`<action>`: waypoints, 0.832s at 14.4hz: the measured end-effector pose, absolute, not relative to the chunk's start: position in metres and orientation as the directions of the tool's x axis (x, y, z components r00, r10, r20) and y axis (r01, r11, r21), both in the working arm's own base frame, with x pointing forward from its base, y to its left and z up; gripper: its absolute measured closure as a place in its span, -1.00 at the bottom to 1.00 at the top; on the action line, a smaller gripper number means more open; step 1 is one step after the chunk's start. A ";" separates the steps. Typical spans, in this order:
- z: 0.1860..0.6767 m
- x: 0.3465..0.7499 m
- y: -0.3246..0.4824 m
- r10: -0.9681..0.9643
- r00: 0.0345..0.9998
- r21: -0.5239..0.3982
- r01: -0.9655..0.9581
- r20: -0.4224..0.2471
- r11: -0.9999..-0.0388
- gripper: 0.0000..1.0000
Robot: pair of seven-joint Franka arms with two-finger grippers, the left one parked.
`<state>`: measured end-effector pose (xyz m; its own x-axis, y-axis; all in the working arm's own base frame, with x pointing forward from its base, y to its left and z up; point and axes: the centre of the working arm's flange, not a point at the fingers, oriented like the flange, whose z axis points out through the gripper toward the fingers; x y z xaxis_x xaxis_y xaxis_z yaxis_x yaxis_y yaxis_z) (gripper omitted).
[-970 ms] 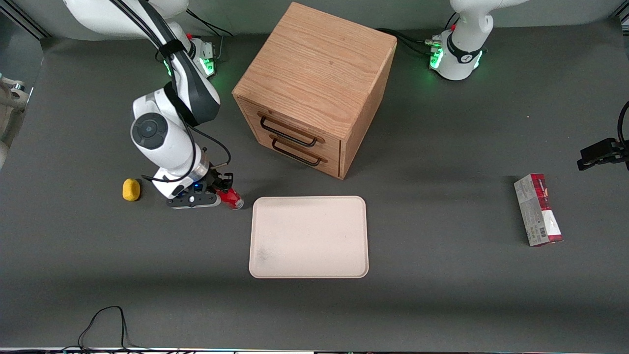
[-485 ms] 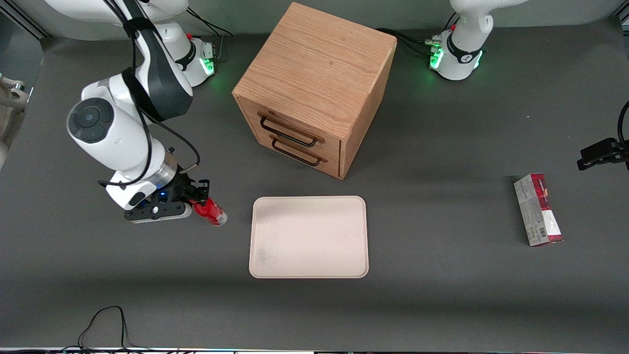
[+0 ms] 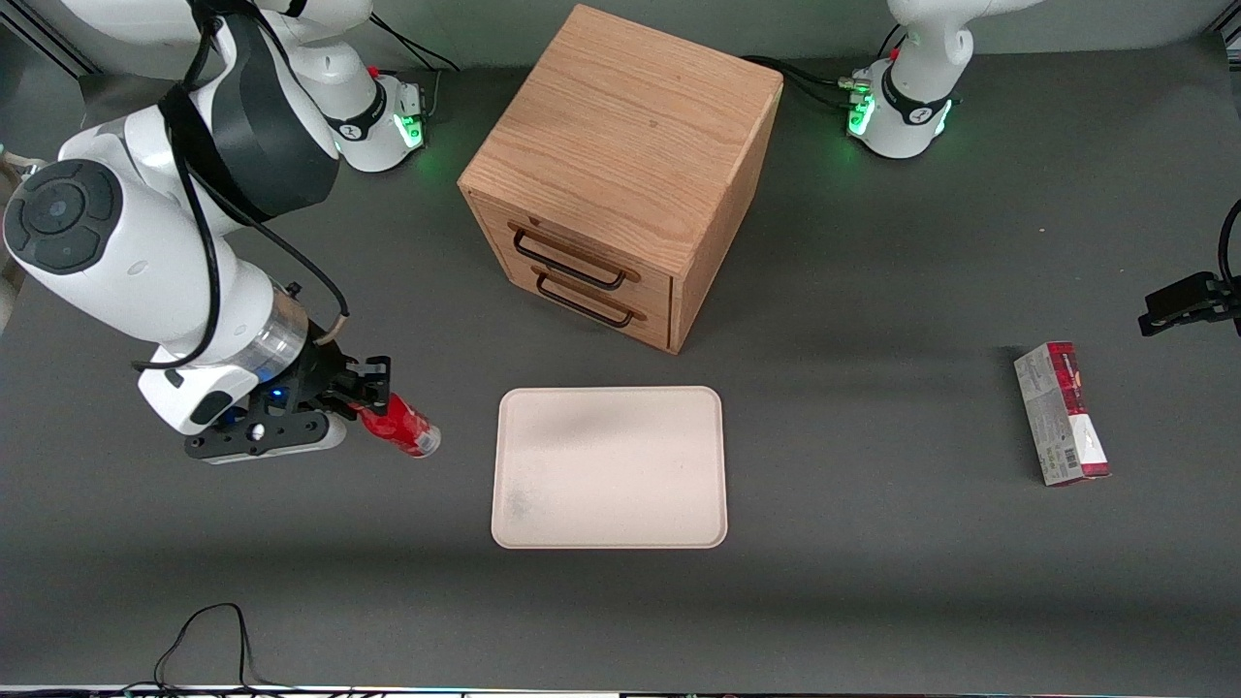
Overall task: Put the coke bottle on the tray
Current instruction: 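Lift the red bottle and carry it over the white tray, then stand the red bottle upright on the tray and open the right gripper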
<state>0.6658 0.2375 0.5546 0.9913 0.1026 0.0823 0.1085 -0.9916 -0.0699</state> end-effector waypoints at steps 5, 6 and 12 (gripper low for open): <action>0.469 0.708 0.277 0.135 0.986 -0.121 0.147 0.098 -0.982 0.34; 0.447 0.715 0.283 0.147 0.983 -0.107 0.158 0.108 -0.982 0.34; 0.354 0.722 0.313 0.212 0.974 -0.056 0.216 0.081 -0.975 0.34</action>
